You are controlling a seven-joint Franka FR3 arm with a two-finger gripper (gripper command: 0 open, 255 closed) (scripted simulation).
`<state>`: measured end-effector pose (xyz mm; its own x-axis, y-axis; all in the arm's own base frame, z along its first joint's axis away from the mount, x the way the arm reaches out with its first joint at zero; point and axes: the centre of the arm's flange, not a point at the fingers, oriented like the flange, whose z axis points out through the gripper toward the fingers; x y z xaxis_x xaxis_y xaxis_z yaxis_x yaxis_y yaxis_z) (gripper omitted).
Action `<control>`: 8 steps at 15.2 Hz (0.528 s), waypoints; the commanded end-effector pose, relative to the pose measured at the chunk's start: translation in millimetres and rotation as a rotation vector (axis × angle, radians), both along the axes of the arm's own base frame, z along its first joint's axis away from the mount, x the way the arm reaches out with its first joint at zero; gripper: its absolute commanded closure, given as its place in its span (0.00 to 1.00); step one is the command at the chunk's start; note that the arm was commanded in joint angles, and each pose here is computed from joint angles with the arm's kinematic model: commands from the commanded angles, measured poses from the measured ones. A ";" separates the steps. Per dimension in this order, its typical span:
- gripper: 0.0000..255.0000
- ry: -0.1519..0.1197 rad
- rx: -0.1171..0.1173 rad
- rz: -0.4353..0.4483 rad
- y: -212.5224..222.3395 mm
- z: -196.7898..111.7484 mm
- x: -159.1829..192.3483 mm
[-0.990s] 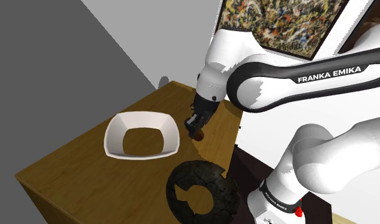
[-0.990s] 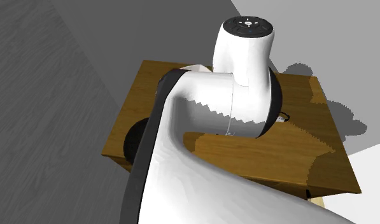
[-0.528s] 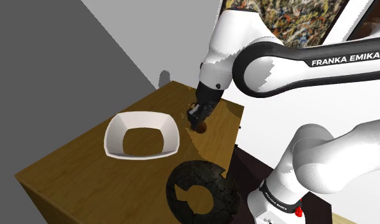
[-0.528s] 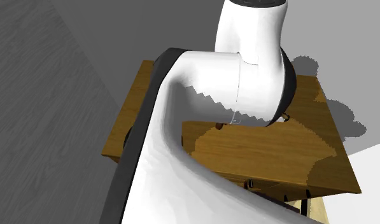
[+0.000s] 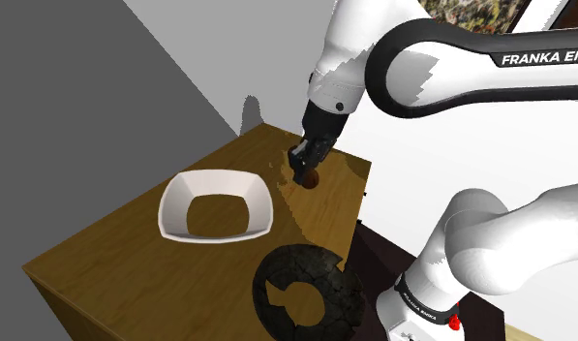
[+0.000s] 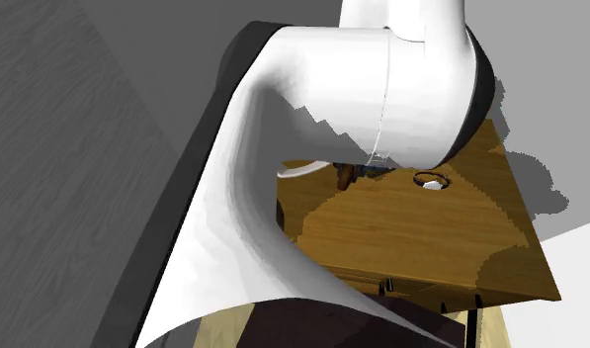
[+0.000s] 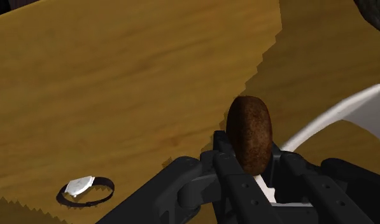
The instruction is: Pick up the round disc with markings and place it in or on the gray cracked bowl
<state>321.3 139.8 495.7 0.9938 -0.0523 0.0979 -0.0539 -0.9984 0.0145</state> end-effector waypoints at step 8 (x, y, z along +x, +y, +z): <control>1.00 0.000 0.000 0.000 19.2 36.0 -17.0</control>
<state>310.2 150.3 530.9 0.9938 -0.0518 0.0981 -0.0535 -0.9985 0.0146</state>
